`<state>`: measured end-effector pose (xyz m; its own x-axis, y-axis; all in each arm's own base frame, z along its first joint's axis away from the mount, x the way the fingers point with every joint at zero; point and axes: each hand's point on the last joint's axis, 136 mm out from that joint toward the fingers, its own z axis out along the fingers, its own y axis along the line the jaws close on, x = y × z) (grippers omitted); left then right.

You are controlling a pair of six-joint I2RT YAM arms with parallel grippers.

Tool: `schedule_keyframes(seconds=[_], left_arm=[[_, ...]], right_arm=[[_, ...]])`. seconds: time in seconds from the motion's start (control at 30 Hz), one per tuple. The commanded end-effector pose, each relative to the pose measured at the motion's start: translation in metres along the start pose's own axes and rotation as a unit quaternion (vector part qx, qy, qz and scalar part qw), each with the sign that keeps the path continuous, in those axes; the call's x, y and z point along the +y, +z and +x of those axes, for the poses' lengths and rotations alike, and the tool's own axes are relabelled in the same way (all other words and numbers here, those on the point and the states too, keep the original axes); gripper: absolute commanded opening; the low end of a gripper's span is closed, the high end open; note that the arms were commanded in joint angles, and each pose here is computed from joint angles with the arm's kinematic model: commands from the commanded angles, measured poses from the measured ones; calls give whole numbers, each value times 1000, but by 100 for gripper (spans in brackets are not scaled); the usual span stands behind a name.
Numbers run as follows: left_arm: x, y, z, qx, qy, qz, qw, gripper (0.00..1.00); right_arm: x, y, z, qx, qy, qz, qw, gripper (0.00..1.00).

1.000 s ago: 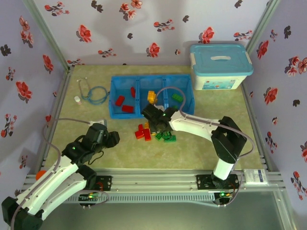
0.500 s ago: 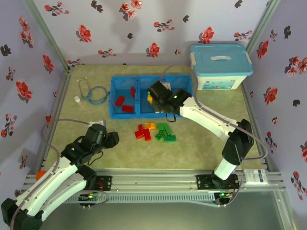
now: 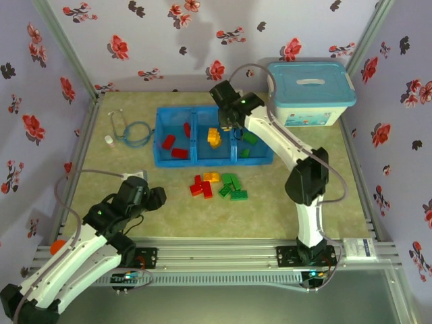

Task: Sort the legos into containers by color
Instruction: Place the lego in the container.

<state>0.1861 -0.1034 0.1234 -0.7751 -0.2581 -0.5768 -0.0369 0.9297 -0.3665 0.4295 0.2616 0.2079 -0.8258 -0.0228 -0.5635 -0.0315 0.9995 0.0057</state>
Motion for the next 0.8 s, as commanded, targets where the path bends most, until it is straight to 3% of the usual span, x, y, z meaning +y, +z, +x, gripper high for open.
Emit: schedule_keyframes(seconds=[0.0,0.23,0.33,0.5,0.77], left_arm=[[6,-2,2,1,-3,-12,1000,57],[2,-4,-2,-4,-6,-7,1000,57],[0,-5,-2,-3,-5,-5,1000,58],[-2,-4,0,0,-3,0,1000,58],[-15,5,7,17,13,10,1000,60]], right_arm=[[1,5,-3,22,-17,1,1000,4],[29,23,-7,39,-12,-45,998,7],[37,21,-8,41,-10,-68,997,23],[33,14,-2,46,-11,-71,996,36],[25,-6,4,29,4,-86,996,39]])
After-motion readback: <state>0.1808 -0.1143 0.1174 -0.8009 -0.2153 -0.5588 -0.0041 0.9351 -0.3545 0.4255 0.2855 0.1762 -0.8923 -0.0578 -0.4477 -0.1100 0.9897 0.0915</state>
